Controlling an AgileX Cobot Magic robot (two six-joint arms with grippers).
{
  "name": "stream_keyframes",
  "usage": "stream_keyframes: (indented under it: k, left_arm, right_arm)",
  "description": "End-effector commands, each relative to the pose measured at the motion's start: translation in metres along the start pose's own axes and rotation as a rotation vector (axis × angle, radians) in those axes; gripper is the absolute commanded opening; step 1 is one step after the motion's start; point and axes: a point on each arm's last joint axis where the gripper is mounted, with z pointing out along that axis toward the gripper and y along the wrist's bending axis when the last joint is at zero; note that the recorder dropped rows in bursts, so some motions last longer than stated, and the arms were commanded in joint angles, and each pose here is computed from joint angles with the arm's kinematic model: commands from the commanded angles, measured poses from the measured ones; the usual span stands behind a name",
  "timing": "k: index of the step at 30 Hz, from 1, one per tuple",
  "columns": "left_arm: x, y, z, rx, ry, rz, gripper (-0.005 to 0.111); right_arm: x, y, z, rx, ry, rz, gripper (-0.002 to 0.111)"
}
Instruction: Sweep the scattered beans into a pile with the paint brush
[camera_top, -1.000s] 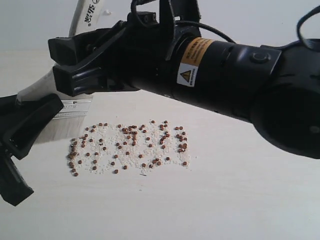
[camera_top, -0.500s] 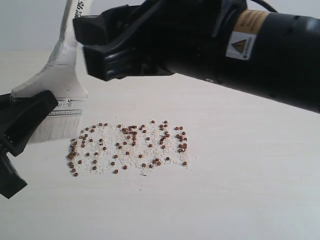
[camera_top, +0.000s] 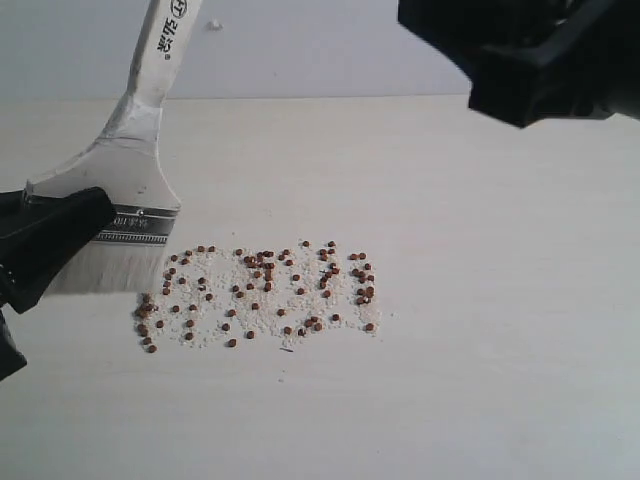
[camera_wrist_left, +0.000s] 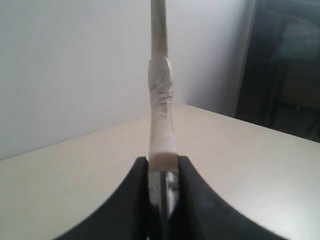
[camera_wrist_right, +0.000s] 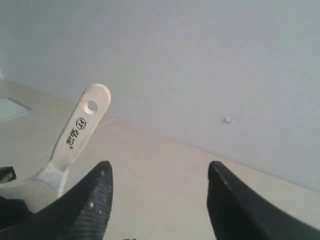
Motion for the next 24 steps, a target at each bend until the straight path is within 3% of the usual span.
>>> stream_keyframes:
  k: [1,8,19,24]
  left_arm:
    - [-0.009,0.001,0.005,0.079,0.011,-0.028,0.000]
    - [-0.011,0.000,0.007,0.106,0.026,-0.060,0.000]
    - [-0.014,0.002,0.008,0.099,0.014,-0.078,0.000]
    - [-0.014,0.002,0.008,0.096,0.008,-0.014,0.000]
  right_arm:
    - [0.002,-0.003,0.004,0.015,0.020,0.032,0.060]
    - [0.032,-0.018,0.042,0.089,0.148,0.020,0.060]
    - [0.049,-0.027,0.067,0.137,0.143,0.054,0.059]
    - [0.050,-0.025,0.068,0.142,0.134,0.204,0.059]
